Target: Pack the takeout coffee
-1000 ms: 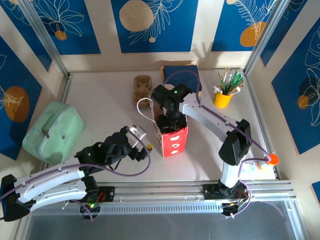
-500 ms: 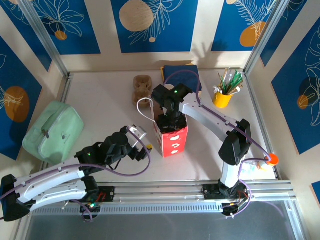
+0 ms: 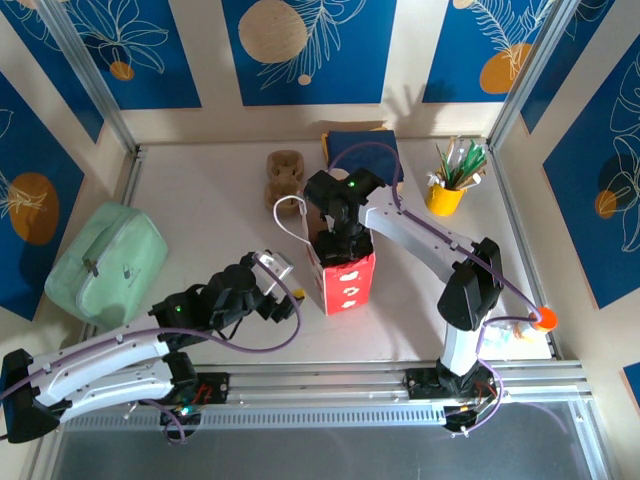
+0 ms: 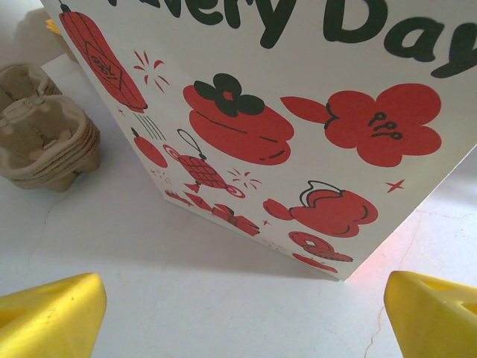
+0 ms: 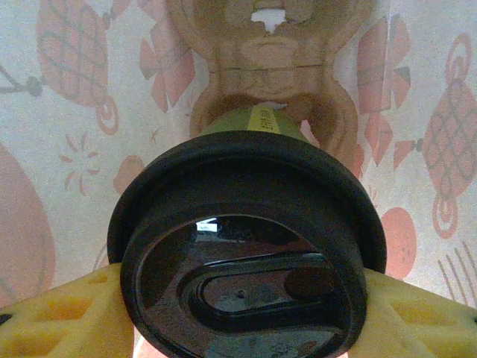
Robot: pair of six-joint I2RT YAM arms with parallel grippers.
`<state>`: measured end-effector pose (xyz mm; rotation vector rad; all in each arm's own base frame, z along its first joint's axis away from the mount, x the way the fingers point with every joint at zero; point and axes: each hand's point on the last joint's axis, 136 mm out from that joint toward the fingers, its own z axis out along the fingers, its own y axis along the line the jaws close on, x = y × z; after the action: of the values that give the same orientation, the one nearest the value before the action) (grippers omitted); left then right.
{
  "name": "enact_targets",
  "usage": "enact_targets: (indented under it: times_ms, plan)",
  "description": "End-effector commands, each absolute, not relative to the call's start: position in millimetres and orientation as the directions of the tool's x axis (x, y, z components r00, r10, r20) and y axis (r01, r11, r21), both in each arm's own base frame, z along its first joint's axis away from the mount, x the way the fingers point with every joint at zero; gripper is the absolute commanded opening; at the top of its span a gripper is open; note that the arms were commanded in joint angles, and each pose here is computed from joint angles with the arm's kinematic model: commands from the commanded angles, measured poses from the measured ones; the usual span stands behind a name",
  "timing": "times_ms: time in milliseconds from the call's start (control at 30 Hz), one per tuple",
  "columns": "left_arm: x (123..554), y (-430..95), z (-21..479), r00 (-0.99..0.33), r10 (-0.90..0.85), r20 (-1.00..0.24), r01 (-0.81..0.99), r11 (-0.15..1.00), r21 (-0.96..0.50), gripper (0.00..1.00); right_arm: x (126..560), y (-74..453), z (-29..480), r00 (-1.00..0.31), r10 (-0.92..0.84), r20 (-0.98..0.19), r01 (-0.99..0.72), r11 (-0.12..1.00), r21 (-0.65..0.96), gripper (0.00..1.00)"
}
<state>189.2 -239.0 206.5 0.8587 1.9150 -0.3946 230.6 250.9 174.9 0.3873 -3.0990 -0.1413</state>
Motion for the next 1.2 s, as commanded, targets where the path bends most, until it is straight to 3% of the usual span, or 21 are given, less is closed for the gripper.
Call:
enact_targets:
  times_ms: [0, 1167]
  plan:
    - [189.0, -237.4, 211.0, -0.279, 0.378, -0.883, 0.702, 0.708, 0.081, 0.96, 223.3, 248.2, 184.2, -0.969, -0.247, 0.009, -0.244, 0.962, 0.120, 0.61]
    - [188.7, -236.9, 209.7, -0.290, 0.373, -0.882, 0.699, 0.712, 0.071, 0.96, 226.9, 234.4, 181.8, -0.973, -0.232, 0.004, -0.232, 0.972, 0.035, 0.60]
